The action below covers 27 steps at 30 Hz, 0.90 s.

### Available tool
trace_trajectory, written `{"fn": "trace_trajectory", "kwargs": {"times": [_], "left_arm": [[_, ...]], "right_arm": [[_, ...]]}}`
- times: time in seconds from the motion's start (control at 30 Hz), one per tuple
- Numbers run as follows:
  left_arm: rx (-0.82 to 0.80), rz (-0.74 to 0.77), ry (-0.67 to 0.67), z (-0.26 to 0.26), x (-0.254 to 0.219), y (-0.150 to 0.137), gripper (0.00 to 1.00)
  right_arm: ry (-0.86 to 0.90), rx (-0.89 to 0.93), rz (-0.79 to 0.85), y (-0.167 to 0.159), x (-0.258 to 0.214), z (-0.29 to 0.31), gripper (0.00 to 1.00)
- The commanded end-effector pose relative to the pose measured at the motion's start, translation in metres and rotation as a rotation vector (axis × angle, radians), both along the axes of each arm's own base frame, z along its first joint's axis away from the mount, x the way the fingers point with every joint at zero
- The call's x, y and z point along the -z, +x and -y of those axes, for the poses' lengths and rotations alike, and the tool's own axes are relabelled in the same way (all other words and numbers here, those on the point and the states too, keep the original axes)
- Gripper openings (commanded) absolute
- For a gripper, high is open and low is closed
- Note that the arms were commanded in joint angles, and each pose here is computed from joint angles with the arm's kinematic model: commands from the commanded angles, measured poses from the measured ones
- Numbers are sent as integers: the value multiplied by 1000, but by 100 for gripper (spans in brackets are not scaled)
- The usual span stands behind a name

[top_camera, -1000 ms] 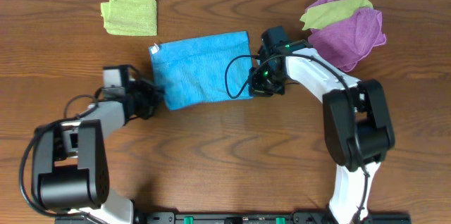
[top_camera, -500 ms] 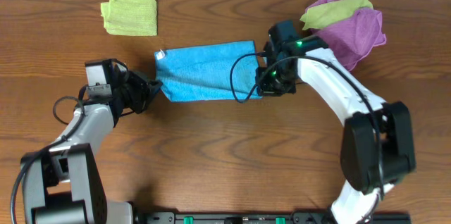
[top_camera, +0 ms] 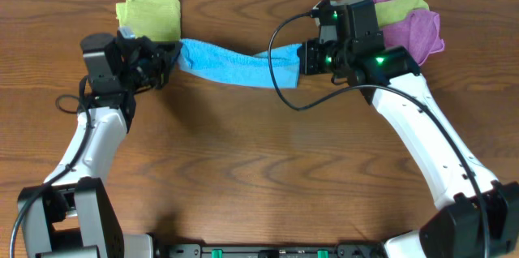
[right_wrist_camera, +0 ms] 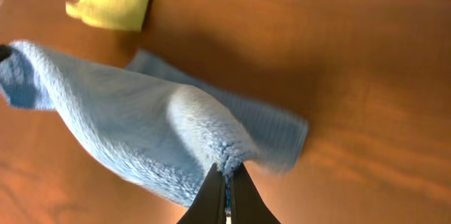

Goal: Fold the cloth
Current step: 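Lift the blue cloth with both grippers and stretch it forward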

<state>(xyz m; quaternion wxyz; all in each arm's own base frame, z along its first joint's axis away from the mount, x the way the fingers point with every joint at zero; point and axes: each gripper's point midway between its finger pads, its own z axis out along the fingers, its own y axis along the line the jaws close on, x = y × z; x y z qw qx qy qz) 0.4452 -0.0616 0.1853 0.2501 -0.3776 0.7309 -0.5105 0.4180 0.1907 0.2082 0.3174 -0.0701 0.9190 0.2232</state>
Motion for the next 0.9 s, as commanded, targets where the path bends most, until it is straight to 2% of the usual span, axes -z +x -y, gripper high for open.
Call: {"fn": "trace_trajectory", "kwargs": {"times": [0.0, 0.27, 0.53, 0.7, 0.87], "left_arm": [[-77, 73, 34, -2, -33, 18, 6], [-76, 111, 54, 12, -47, 52, 6], [-9, 154, 59, 23, -54, 91, 6], [54, 187, 68, 30, -61, 91, 6], [175, 171, 61, 40, -54, 75, 6]], "right_arm": [[-27, 52, 48, 17, -2, 12, 1], [-14, 164, 209, 57, -30, 47, 1], [-25, 225, 236, 91, -37, 82, 1], [-64, 198, 202, 91, -37, 84, 1], [-95, 173, 89, 70, -24, 83, 1]]}}
